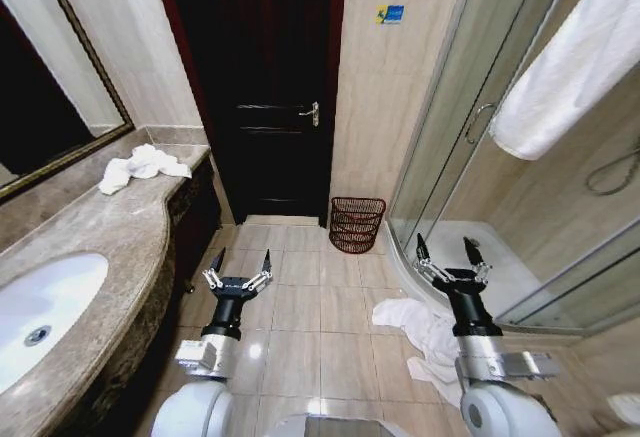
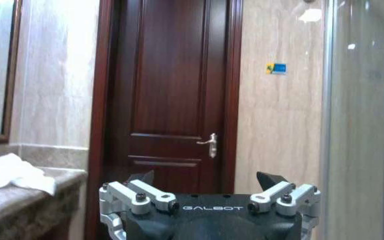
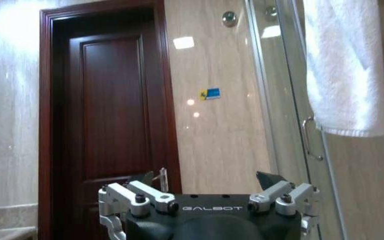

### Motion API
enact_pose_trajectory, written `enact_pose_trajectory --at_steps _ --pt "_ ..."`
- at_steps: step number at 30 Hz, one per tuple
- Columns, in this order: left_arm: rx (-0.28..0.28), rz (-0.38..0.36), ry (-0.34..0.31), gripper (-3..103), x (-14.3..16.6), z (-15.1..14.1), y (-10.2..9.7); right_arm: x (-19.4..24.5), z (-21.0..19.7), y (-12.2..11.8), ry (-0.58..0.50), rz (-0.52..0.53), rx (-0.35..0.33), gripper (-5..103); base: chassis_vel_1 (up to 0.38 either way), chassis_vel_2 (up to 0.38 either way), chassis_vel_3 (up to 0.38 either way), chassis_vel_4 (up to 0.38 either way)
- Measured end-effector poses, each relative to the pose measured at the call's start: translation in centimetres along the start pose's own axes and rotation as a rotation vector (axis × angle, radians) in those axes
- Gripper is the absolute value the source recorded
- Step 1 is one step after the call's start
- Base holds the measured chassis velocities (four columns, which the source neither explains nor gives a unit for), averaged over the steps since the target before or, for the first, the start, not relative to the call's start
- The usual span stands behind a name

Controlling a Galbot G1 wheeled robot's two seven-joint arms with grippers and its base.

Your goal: Discard the used towel into the hamper.

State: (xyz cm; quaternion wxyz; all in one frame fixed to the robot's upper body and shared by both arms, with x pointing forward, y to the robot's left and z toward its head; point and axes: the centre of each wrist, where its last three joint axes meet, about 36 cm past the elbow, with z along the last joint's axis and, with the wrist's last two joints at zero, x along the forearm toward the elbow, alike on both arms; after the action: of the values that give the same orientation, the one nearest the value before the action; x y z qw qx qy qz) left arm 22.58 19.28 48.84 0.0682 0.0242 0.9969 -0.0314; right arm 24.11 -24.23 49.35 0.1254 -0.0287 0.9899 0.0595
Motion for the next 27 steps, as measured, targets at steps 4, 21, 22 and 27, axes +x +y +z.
enact_pose_trajectory --at_steps 4,21,22,27 --pt "0.023 0.003 -0.017 100 -0.1 0.5 -0.1 0.1 0.2 0.1 0.014 -0.01 -0.014 100 0.0 0.0 0.0 0.0" --pt "-0.01 -0.02 0.026 100 0.6 -0.1 -0.4 0.4 -0.6 0.5 0.049 -0.029 -0.039 100 0.0 0.0 0.0 0.0" --pt "0.003 -0.023 0.033 100 0.5 -0.3 -0.4 0.4 -0.7 0.4 0.049 -0.031 -0.039 100 0.0 0.0 0.0 0.0" --pt "0.024 -0.018 0.046 100 0.7 -0.1 -0.6 0.3 -0.5 0.4 0.048 -0.032 -0.044 100 0.0 0.0 0.0 0.0"
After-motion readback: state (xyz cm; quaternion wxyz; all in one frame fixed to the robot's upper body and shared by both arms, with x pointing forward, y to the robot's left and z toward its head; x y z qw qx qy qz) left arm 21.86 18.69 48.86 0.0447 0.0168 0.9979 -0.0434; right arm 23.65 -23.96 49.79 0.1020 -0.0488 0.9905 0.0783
